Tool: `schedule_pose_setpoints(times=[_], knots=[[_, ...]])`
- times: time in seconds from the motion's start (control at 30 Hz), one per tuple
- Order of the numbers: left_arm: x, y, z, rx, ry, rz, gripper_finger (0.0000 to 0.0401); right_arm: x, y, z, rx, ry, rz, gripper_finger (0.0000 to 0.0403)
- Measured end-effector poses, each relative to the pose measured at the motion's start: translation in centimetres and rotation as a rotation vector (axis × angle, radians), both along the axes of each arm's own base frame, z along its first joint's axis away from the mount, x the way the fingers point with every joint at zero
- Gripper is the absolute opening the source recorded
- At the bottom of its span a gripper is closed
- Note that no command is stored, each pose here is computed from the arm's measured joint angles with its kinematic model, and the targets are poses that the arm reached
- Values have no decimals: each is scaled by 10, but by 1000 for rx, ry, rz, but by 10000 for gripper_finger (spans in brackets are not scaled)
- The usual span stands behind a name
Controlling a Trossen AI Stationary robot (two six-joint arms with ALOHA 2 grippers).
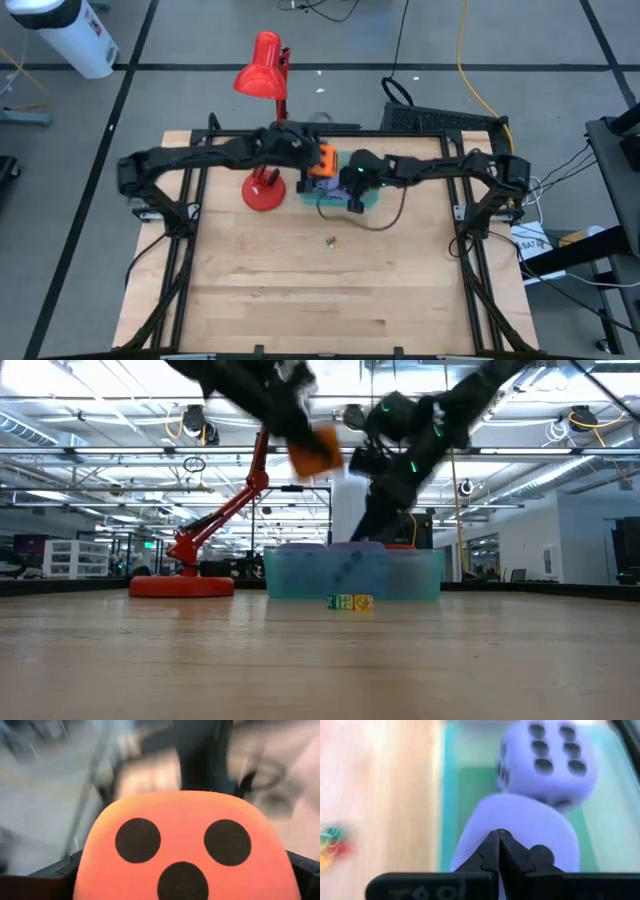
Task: Pick & Place Dice
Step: Put the large orange die into the blue bin
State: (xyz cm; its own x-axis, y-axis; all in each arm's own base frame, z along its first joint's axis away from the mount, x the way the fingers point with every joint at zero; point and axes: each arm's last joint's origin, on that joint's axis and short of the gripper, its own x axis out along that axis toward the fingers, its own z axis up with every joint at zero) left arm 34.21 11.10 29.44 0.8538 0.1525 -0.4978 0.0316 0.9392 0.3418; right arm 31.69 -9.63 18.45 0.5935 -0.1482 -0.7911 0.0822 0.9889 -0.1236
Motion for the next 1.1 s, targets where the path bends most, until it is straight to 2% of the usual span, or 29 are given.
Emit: schedule_pose_setpoints(times=[0.1,0.23,0.33,0.5,0.6,0.7,0.87,1.1], knots=[[1,-1,13,-19,-53,-35,400,-3,2,-1,10,0,7,0],[0,0,-8,-57,71,-16,400,-2,4,0,15,-21,3,0],[-1,2,5,-41,7,-7,400,0,4,1,-4,-31,15,0],[-1,5,-6,-86,56,28,400,3,4,3,-27,-65,16,0],[-1,5,3,-89,0,20,400,3,4,6,-33,-80,14,0],[-3,10,-2,-156,17,35,400,2,5,10,-35,-90,15,0],[-8,15,-5,-256,42,25,400,-3,8,25,-52,-136,20,0],[-9,14,-12,-299,51,20,400,-8,19,55,-89,-263,54,0]])
